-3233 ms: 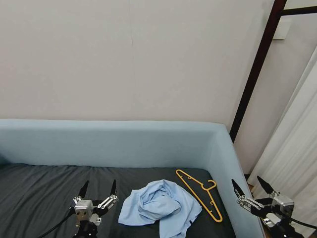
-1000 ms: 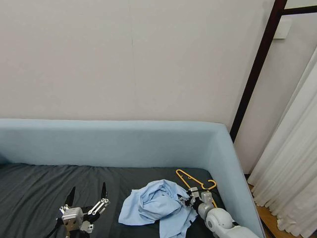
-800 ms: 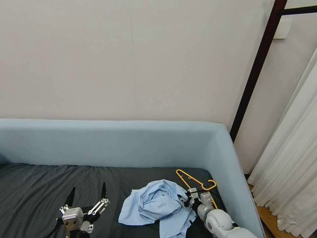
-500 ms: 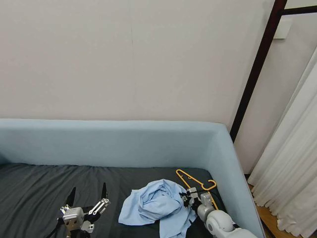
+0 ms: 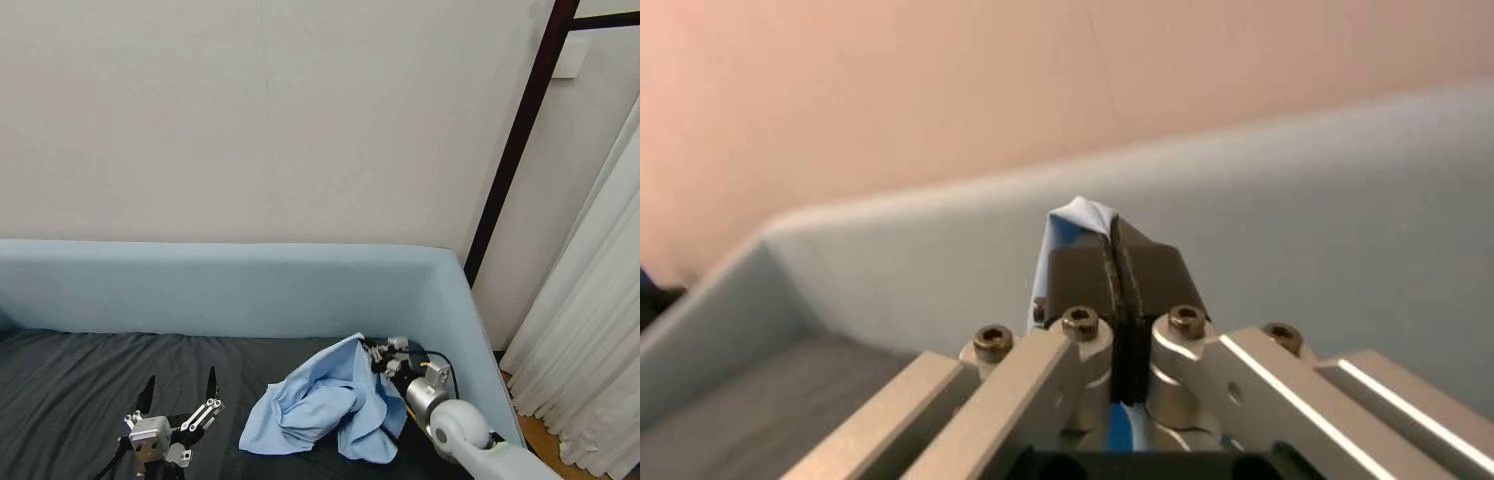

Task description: Pick up the clothes from the sofa and hang them on the clothes hanger.

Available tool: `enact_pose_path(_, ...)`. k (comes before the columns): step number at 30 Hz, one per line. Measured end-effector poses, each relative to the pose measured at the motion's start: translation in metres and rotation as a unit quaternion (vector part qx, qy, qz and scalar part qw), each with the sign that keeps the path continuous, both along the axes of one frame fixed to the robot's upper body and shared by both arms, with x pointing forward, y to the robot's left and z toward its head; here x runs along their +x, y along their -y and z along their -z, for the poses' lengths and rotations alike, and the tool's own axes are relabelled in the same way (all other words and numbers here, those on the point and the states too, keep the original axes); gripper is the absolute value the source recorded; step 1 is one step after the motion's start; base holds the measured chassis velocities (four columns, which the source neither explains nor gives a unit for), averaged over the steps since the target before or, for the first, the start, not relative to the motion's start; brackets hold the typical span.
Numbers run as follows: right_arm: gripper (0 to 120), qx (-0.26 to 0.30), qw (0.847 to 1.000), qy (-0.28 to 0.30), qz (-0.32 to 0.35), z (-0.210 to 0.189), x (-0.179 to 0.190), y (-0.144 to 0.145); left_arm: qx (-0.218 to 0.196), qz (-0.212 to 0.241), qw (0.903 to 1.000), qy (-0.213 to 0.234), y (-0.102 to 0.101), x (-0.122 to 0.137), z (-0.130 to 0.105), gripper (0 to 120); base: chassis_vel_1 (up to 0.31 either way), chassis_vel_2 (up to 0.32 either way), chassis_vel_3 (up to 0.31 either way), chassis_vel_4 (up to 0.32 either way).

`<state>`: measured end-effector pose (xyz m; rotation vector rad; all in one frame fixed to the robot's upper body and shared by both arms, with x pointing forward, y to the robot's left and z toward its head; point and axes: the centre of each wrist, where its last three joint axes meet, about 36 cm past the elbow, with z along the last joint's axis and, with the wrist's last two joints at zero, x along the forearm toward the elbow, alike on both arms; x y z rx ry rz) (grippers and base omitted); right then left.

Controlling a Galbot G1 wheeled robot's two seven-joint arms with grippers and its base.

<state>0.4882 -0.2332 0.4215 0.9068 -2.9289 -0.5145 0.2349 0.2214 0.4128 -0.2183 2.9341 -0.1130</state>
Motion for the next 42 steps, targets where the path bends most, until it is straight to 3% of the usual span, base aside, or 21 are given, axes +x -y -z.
enact_pose_path(8,0,0.035,0.995,0.096,-0.004,-0.108,0.009,0.003,-0.002,0.002,1.0,0.002,-0.002,0.002,0.002,100,0.0,0.0,0.0,0.0)
enact_pose_path(12,0,0.039,0.992,0.119,-0.003,-0.134,0.011,0.006,-0.002,0.002,1.0,0.001,-0.002,0.003,0.003,100,0.0,0.0,0.0,0.0)
enact_pose_path(17,0,0.046,0.982,0.185,0.002,-0.209,0.023,0.01,0.0,0.003,1.0,0.001,-0.003,0.005,0.004,100,0.0,0.0,0.0,0.0)
enact_pose_path(21,0,0.031,0.979,0.201,0.007,-0.221,0.04,0.017,0.001,0.004,1.0,0.002,-0.003,0.005,0.003,100,0.0,0.0,0.0,0.0)
enact_pose_path(31,0,-0.017,0.98,0.197,0.025,-0.195,0.108,0.04,0.005,0.006,1.0,0.001,-0.005,0.005,0.002,100,0.0,0.0,0.0,0.0)
enact_pose_path(34,0,-0.038,0.978,0.203,0.01,-0.194,0.14,0.056,0.005,0.006,1.0,0.0,-0.006,0.004,0.003,100,0.0,0.0,0.0,0.0)
enact_pose_path(42,0,-0.053,0.972,0.227,-0.039,-0.2,0.165,0.079,0.009,0.003,1.0,0.0,-0.009,0.004,0.002,100,0.0,0.0,0.0,0.0)
